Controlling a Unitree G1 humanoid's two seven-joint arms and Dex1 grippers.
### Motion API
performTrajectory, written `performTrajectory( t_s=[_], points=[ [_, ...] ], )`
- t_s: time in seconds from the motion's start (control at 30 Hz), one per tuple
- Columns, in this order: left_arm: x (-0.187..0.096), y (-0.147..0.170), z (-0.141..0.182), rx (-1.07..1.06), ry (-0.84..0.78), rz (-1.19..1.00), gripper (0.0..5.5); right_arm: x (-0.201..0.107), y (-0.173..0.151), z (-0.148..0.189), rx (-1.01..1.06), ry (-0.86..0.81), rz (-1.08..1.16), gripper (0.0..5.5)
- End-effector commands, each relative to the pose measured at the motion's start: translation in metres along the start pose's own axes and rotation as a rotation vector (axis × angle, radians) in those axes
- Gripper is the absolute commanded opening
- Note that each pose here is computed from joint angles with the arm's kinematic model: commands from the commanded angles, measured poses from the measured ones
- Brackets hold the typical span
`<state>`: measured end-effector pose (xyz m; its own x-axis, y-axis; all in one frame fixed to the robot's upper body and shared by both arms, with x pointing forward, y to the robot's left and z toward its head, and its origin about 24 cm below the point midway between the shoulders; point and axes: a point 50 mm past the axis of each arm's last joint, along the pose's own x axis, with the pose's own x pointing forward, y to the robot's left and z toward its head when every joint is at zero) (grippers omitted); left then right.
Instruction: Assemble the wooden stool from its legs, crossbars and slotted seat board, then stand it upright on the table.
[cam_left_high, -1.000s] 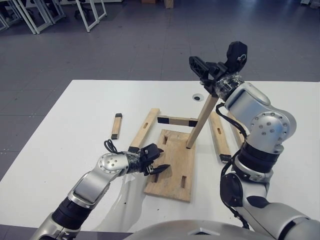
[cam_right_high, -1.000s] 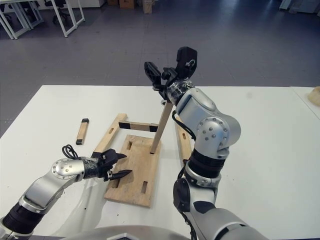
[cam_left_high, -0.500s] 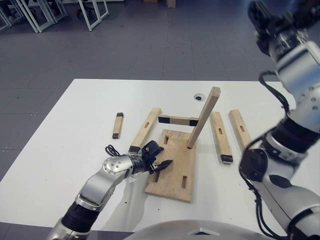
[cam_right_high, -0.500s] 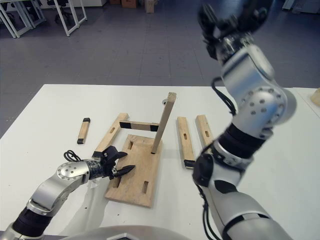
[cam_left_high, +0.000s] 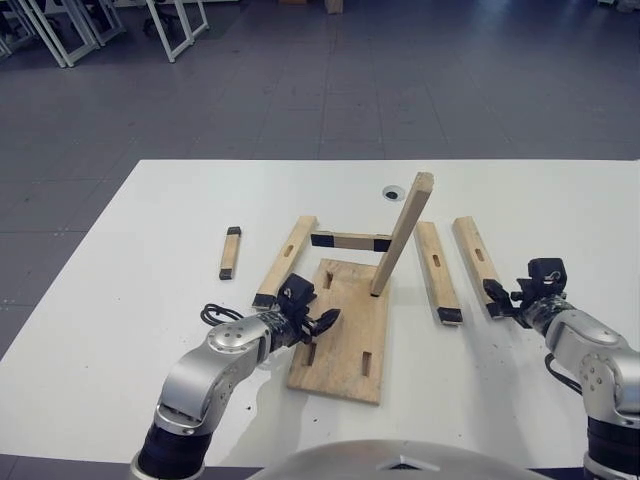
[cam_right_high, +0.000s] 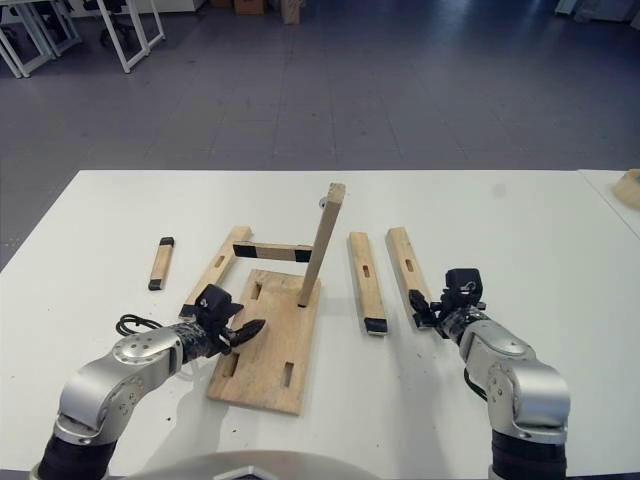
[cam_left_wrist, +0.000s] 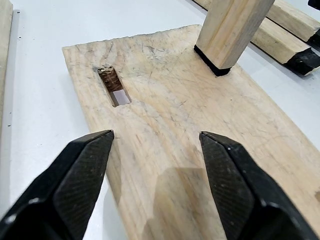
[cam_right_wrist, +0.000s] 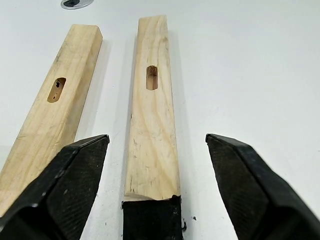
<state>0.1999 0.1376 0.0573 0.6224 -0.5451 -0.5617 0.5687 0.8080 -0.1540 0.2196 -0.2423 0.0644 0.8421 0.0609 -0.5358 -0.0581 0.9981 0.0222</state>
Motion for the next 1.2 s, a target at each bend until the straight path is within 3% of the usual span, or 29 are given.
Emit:
performTrajectory(
  t_s=[0.03, 0.13, 0.4, 0.47, 0.57, 0.63, 0.67, 0.77, 0.83, 0.9, 1.0, 1.2],
  points=[
    [-0.001, 0.003, 0.003, -0.013, 0.026, 0.022, 3.20, 0.017, 0.000, -0.021, -0.041, 0.072, 0.012, 3.57],
    [-0.001, 0.004, 0.008, -0.008, 0.022, 0.019, 3.20, 0.027, -0.001, -0.037, -0.063, 0.120, 0.010, 3.57],
    [-0.022, 0.011, 0.021, -0.079, -0.083, 0.020, 3.20, 0.028, -0.013, -0.046, -0.071, 0.115, -0.005, 2.08],
    [-0.027, 0.016, 0.026, -0.128, -0.125, 0.024, 3.20, 0.029, -0.016, -0.042, -0.072, 0.104, -0.016, 2.03],
    [-0.036, 0.029, 0.028, -0.251, -0.152, 0.020, 3.20, 0.024, -0.040, -0.012, -0.029, -0.032, -0.145, 2.03],
    [-0.042, 0.035, 0.029, -0.294, -0.116, -0.027, 3.20, 0.013, -0.064, 0.019, 0.052, -0.186, -0.308, 2.03],
    [-0.049, 0.030, 0.035, -0.265, -0.158, -0.134, 3.20, 0.002, -0.065, 0.046, 0.129, -0.342, -0.310, 2.03],
    [-0.067, 0.017, 0.050, -0.206, -0.242, -0.409, 3.20, -0.026, -0.037, 0.103, 0.314, -0.659, -0.051, 2.03],
    [-0.076, 0.016, 0.065, -0.203, -0.317, -0.567, 3.20, -0.049, -0.004, 0.137, 0.325, -0.801, 0.262, 2.03],
    [-0.078, 0.016, 0.078, -0.214, -0.368, -0.681, 3.54, -0.076, 0.029, 0.158, 0.346, -0.870, 0.652, 2.03],
    [-0.068, 0.010, 0.091, -0.240, -0.403, -0.761, 3.99, -0.099, 0.066, 0.155, 0.252, -0.737, 1.041, 2.03],
    [-0.061, -0.005, 0.109, -0.303, -0.435, -0.971, 4.00, -0.111, 0.105, 0.137, 0.098, -0.462, 1.368, 2.03]
  ],
)
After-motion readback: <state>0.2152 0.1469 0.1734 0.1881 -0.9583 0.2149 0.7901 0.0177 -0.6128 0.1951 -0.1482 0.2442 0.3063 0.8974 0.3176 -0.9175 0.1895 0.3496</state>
